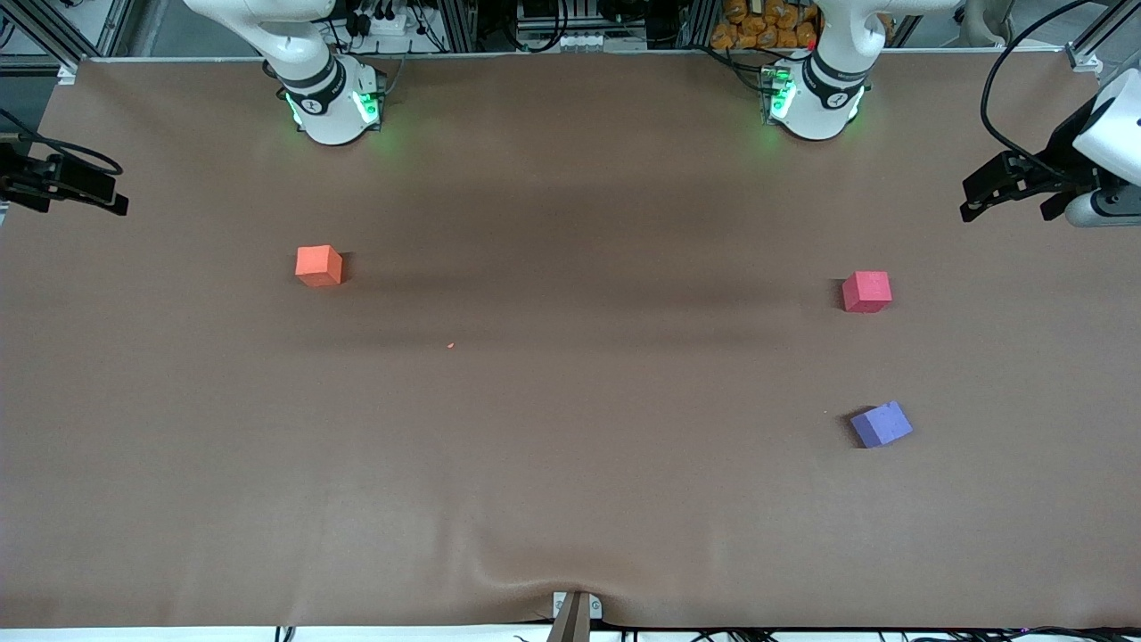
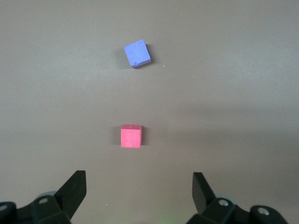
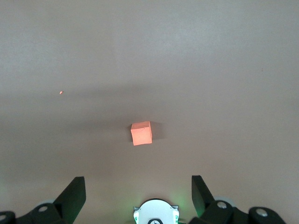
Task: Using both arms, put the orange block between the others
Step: 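Reach the right gripper toward the orange cube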
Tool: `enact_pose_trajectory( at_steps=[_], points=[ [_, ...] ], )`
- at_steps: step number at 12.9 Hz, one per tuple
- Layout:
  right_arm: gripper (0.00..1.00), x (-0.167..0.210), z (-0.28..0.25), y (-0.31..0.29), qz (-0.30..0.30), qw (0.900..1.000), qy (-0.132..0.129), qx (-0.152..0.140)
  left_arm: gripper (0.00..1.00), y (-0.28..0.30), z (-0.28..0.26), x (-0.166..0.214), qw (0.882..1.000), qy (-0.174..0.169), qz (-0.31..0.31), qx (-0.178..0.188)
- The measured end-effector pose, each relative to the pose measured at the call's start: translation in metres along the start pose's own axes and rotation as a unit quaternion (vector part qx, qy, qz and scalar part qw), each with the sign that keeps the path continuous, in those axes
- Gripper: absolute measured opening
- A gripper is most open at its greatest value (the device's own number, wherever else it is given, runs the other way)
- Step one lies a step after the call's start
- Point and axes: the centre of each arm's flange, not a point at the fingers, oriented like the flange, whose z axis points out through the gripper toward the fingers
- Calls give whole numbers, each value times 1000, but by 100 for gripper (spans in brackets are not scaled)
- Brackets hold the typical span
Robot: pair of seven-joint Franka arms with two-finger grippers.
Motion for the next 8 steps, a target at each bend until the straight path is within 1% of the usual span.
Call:
enact_pose_trajectory(
  at_steps=[3,5,6,8],
  points=[
    [100,1,3,0,0,1000,-3,0,100,-2,4,3,1000,-4,-2,2],
    [100,3,14,0,0,1000,-17,0,100,-4,7,7,1000,-4,-1,15],
    [100,5,29,0,0,999,-34,0,100,-5,9,9,1000,-5,0,22],
    [100,12,80,-3,-3,996,-87,-2,100,-6,11,13,1000,-6,-1,26]
  ],
)
